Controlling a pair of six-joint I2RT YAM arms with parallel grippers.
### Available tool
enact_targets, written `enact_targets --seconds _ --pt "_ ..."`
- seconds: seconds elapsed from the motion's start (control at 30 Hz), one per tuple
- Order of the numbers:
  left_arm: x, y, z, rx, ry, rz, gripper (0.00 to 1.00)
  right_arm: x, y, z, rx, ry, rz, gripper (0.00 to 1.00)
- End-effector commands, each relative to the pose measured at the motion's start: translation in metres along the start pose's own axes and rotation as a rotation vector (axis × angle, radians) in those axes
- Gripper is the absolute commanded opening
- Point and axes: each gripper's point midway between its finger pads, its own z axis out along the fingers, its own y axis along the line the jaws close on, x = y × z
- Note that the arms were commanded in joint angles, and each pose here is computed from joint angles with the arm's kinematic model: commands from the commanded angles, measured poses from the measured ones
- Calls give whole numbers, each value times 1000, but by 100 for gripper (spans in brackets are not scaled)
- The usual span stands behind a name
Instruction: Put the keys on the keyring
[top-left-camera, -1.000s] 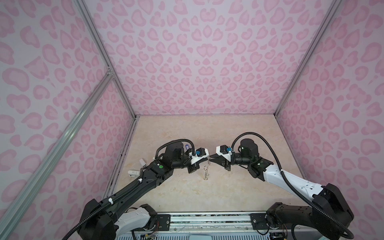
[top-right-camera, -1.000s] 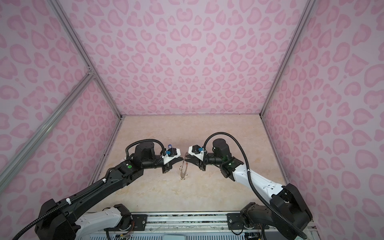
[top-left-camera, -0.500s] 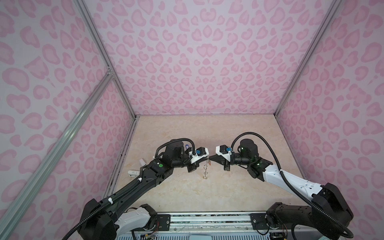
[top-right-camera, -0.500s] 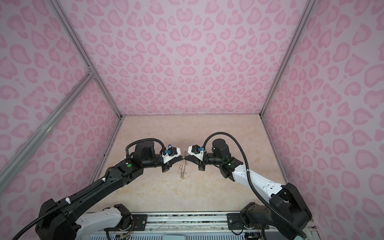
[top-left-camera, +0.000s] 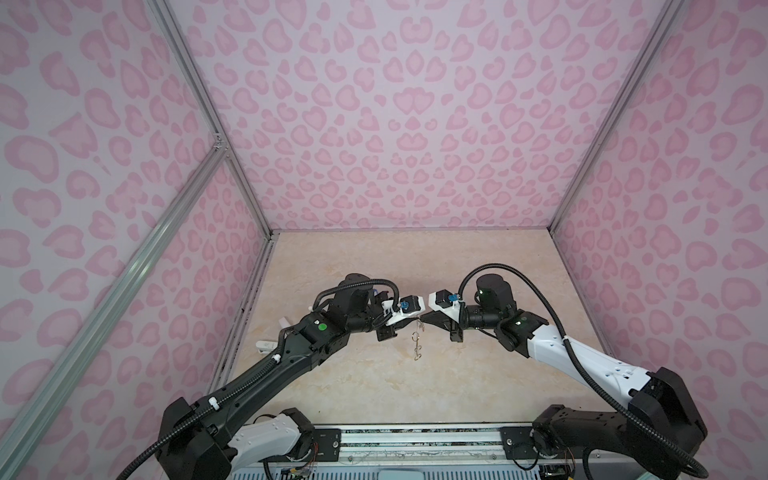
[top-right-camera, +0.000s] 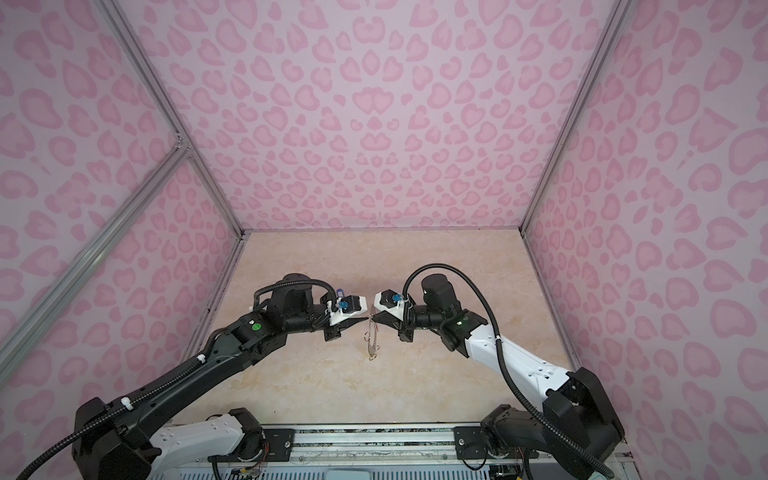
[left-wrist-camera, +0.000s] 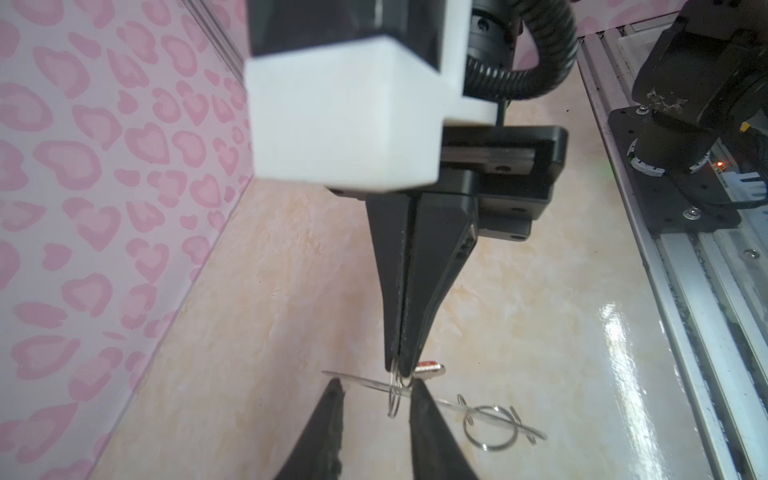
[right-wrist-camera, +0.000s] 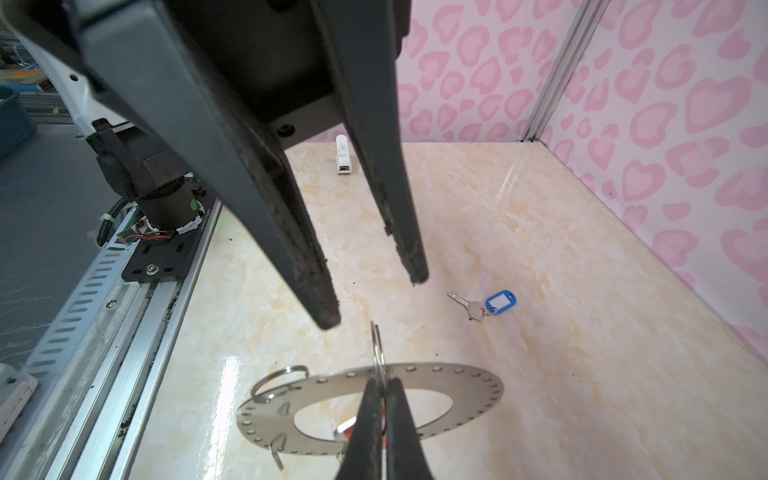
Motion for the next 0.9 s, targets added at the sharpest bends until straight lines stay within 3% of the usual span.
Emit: enact_targets --seconds 0.0,0.5,0.87 --pt "3 -3 3 22 36 36 29 2 2 0 -9 13 4 0" --pt "13 -6 14 46 98 51 22 0 5 3 -2 13 4 0" --pt "16 -10 16 60 98 53 3 -11 3 0 18 -36 5 0"
